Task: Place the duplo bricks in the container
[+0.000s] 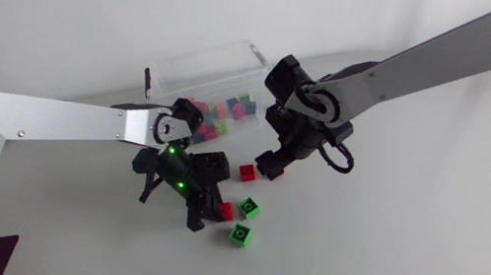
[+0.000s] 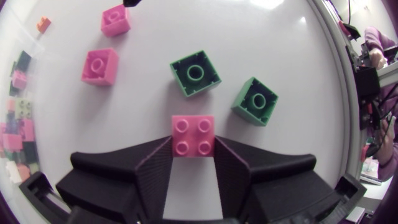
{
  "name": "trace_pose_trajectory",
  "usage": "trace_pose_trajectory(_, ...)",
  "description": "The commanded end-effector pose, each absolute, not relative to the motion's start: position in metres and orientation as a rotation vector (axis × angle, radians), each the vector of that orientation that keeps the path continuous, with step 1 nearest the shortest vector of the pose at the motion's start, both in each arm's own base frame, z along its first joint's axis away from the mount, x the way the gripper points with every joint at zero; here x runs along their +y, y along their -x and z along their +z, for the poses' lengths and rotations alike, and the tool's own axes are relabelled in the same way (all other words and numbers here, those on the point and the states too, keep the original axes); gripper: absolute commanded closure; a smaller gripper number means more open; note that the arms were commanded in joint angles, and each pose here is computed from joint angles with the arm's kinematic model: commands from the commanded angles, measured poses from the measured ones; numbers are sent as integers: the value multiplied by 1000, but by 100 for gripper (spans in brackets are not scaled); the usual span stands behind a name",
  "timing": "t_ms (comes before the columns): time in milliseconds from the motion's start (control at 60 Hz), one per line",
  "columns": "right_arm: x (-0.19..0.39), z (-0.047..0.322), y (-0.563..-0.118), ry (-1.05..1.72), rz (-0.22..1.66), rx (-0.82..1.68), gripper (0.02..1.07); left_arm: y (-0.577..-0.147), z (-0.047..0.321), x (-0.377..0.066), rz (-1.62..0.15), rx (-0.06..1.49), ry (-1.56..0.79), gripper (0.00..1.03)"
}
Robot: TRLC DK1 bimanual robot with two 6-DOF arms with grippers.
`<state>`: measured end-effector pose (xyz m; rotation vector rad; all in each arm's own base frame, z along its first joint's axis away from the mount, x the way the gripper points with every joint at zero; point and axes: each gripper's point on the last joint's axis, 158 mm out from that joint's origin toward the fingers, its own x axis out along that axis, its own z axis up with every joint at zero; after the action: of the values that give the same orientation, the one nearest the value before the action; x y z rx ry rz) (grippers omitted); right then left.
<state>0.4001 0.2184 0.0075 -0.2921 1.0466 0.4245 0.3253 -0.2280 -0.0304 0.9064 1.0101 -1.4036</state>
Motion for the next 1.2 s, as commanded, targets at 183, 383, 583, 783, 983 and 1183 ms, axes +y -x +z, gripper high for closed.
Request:
trace_pose_trajectory(183,226,-16,-413,297,382,1077,14,-345,20,-215,-1310,929,-825,87)
trace_pose_trajectory(383,228,-25,-416,303,367,1086,33,-361,56,-208,-1230,855,-777,87)
trace_pose_trajectory(583,232,-31,-418,303,361,1083,45,-370,80,-202,-1178,809,-748,87)
trace_pose_trajectory(783,238,-40,-423,309,364,1094,45,-377,96,-195,-1133,777,-728,87)
trace_pose_trajectory(983,237,-40,-426,303,360,1089,75,-392,113,-194,-1073,735,-694,87)
trace_pose_trajectory(1183,235,-13,-430,280,360,1035,78,-432,142,-189,-953,655,-613,87)
